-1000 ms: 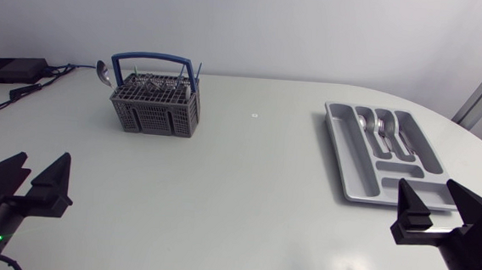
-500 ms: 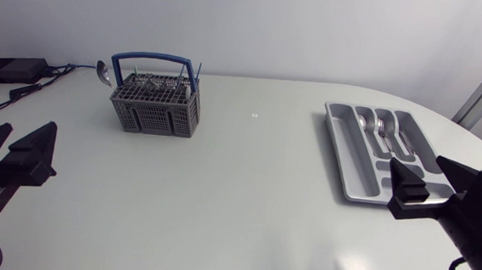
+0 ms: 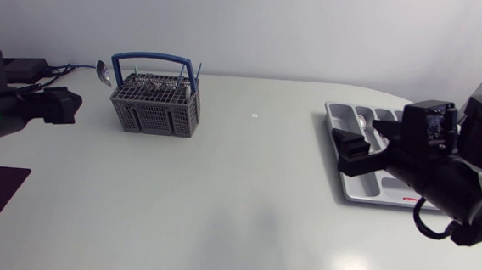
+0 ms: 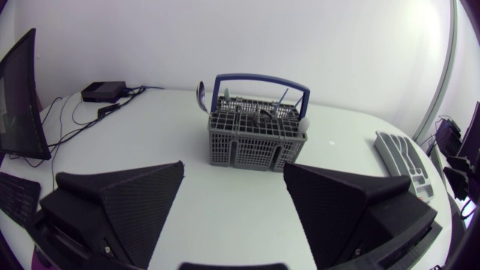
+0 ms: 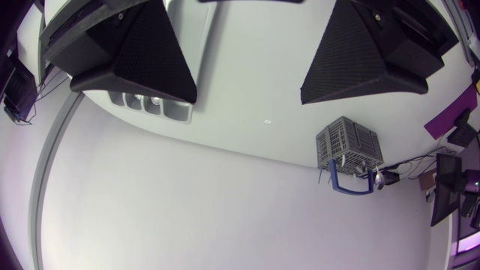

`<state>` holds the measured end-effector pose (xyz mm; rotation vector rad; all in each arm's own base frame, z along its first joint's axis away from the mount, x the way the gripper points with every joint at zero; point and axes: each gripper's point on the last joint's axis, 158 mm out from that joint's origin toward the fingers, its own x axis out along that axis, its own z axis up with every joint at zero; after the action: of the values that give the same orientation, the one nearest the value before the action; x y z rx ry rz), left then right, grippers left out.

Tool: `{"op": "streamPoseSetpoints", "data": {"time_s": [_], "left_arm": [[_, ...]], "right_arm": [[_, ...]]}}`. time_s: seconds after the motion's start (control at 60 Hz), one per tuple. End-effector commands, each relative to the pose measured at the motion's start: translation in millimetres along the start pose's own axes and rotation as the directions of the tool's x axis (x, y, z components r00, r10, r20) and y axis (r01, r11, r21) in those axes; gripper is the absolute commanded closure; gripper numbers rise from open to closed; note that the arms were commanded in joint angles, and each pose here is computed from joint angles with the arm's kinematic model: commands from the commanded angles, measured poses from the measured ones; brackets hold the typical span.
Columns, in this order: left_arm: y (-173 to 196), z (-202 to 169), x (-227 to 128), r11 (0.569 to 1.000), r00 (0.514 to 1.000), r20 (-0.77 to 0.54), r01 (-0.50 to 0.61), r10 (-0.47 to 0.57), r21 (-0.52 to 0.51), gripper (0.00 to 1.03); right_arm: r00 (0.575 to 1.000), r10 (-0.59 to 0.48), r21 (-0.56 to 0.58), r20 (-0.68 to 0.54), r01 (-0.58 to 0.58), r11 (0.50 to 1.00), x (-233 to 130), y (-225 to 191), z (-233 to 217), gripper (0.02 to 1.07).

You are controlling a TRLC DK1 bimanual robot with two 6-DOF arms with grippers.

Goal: Unload the cutlery basket into the drawer organizer.

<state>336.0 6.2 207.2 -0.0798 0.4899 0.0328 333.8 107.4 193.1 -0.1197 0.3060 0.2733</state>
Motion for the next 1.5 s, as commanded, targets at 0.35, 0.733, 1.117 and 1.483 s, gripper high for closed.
{"op": "streamPoseSetpoints", "data": {"time_s": [0.35,0.733,1.117,1.483], "left_arm": [[1.1,26.2,90.3,0.986,0.984,-0.179,0.012,0.018,0.165,0.1],[-18.0,64.3,161.6,0.888,0.995,-0.099,0.059,-0.015,0.455,0.13],[-31.5,77.2,199.1,0.409,1.0,0.03,-0.025,-0.005,0.912,0.2],[-43.0,82.4,238.2,0.108,0.984,0.172,-0.168,-0.033,0.98,0.26]], "right_arm": [[0.977,0.092,-0.01,-0.19,-0.096,0.995,37.4,45.0,-7.9,0.07],[0.941,0.2,-0.177,-0.272,-0.253,0.951,36.6,64.6,-21.1,0.07],[0.927,0.212,-0.244,-0.31,-0.293,0.925,31.0,69.8,-30.5,0.07],[0.919,0.215,-0.258,-0.332,-0.307,0.916,29.7,70.8,-38.8,0.07]]}}
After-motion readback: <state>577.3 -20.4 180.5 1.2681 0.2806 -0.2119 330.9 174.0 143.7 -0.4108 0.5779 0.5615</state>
